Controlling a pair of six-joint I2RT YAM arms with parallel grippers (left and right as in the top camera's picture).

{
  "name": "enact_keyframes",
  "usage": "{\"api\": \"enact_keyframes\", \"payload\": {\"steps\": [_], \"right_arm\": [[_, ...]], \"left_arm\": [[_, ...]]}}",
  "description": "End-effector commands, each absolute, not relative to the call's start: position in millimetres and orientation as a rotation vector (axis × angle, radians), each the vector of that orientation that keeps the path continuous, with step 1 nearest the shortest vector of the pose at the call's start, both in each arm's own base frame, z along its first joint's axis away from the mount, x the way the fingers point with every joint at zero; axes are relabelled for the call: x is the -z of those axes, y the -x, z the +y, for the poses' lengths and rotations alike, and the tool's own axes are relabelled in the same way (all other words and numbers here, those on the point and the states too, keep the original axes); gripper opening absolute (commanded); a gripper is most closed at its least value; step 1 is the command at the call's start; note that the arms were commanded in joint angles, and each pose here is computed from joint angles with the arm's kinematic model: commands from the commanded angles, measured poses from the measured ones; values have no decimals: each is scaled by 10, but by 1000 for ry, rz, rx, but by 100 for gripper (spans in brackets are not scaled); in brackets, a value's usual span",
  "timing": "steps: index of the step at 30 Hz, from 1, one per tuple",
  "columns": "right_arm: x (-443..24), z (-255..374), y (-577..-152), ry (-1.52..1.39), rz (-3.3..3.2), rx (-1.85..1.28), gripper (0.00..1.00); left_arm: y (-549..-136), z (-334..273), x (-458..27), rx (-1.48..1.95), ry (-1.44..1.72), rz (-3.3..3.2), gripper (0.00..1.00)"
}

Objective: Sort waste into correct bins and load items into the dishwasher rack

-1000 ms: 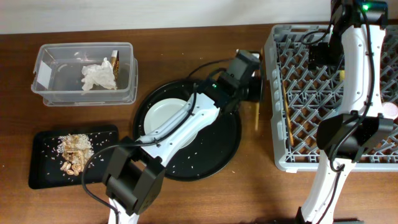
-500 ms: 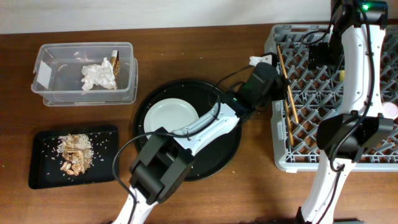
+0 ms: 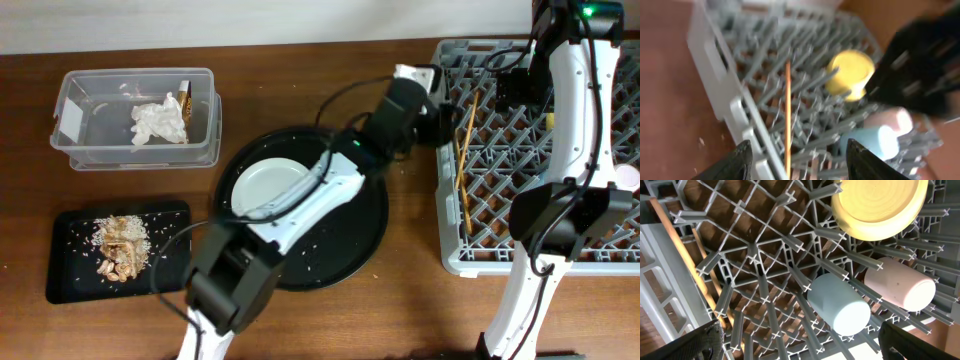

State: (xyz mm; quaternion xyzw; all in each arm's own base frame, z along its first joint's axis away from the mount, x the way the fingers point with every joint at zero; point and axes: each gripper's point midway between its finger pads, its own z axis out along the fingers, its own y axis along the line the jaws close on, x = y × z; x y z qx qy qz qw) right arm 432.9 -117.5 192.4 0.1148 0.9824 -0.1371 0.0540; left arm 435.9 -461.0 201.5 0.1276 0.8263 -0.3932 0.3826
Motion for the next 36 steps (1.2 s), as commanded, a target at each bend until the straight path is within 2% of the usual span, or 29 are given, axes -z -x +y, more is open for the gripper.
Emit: {"api": "enact_keyframes", "payload": {"steps": [1, 3, 6, 9, 11, 13, 16, 17, 19, 22, 27, 29, 31, 33, 35, 36], "right_arm": [[-2058, -1197, -4295, -371, 2950, 432, 98], [-2058, -1197, -4295, -371, 2950, 432, 98], [-2058, -1197, -4295, -371, 2950, 432, 98], [-2058, -1197, -4295, -371, 2950, 432, 98], [-2058, -1197, -4295, -371, 2950, 432, 98], [-2058, -1197, -4295, -371, 2950, 432, 98], [-2059, -1198, -4294, -371, 2950, 432, 98], [-2058, -1197, -4295, -371, 2950, 432, 98], [-2058, -1197, -4295, -371, 2950, 432, 98], [-2058, -1197, -4295, -371, 2950, 432, 98], [-2094, -1228, -4475, -377, 2871, 427, 98], [-2020, -675, -4537, -491, 2887, -66, 98], [-2070, -329, -4585, -456, 2873, -365, 98], [-2092, -242, -4690, -423, 2834, -446, 98], [-1925, -320, -4734, -415, 2866, -350, 100], [-1749, -298, -4763, -413, 2899, -338, 88]], "left_arm": [[-4331, -4567, -2239, 923, -451, 2031, 34], [-4441, -4434, -2202, 879, -458, 2037, 32], [-4758, -3950, -2186, 807, -363, 2087, 62], [-5230, -2574, -2128, 626, -103, 2240, 94], [-5262, -1817, -2336, 517, -85, 2255, 98], [-5049, -825, -2732, 338, 69, 2263, 99], [-4627, 302, -3047, 146, 346, 2251, 99], [-4385, 816, -3063, 85, 489, 2259, 99], [-3976, 1332, -2816, 23, 692, 2357, 99], [-3632, 1591, -2651, -1, 840, 2429, 99], [-3591, 1649, -2642, -7, 863, 2428, 99], [-3592, 1649, -2643, -7, 863, 2428, 99], [-3590, 1650, -2642, -7, 864, 2428, 99], [-3591, 1649, -2642, -7, 863, 2428, 99], [-3592, 1649, -2643, -7, 864, 2428, 99], [-3591, 1649, -2642, -7, 864, 2428, 99]]}}
